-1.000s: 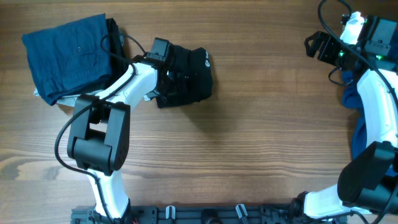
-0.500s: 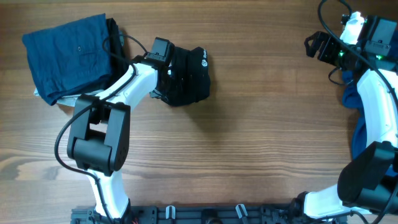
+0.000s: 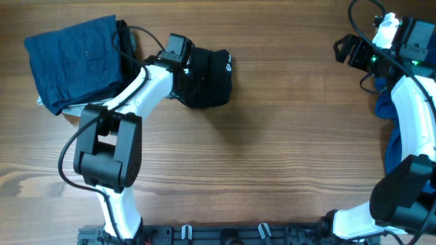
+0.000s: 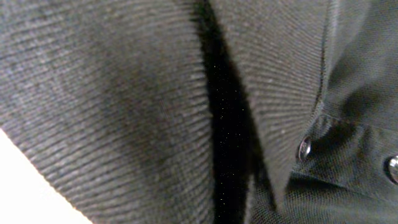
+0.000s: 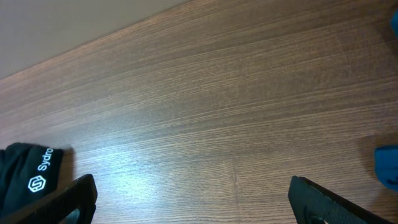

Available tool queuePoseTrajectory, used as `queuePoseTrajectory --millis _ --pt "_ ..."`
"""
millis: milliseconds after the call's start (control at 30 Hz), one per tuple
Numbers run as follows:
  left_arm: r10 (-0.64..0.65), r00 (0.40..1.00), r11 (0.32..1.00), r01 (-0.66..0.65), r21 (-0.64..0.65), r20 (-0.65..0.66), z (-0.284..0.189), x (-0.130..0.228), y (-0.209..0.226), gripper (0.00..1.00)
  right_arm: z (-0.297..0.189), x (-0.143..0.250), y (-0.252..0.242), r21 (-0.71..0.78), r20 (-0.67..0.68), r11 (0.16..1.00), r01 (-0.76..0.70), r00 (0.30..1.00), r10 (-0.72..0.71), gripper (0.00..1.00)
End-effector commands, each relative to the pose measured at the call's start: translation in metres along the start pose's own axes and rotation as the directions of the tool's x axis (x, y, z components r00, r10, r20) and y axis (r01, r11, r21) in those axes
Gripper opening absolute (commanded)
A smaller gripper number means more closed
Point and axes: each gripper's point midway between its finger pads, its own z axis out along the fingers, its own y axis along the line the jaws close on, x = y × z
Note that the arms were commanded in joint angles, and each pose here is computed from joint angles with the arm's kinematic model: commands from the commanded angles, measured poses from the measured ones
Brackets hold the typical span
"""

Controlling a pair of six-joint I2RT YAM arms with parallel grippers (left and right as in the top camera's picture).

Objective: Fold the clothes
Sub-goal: 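Carry the polo left and place it on the garment stack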

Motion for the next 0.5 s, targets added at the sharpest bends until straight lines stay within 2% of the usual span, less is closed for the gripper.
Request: queuePoseTrajectory --millis 0,100,333,467 --pt "0.145 0.980 0.989 -0.147 -0.001 0.135 -0.037 -0.034 -0.011 0.04 0.004 0.001 -0.001 0.004 -0.008 1.000 0.010 1.000 -0.010 1.00" --pt "0.199 0.954 0.979 -0.201 -0.011 0.224 -0.068 -0.055 -0.018 0.04 0.004 0.001 -0.001 0.004 -0.008 1.000 0.010 1.000 -0.010 1.00" --pt "0.325 0.843 0.944 -0.316 -0.093 0.428 -0.158 -0.093 -0.028 0.04 0.004 0.001 -0.001 0.004 -0.008 1.000 0.011 1.000 -0.011 1.00" --pt "0.338 0.779 0.941 -0.271 -0.203 0.529 -0.213 -0.109 -0.006 0.04 0.004 0.001 -0.001 0.004 -0.008 1.000 0.010 1.000 -0.010 1.00"
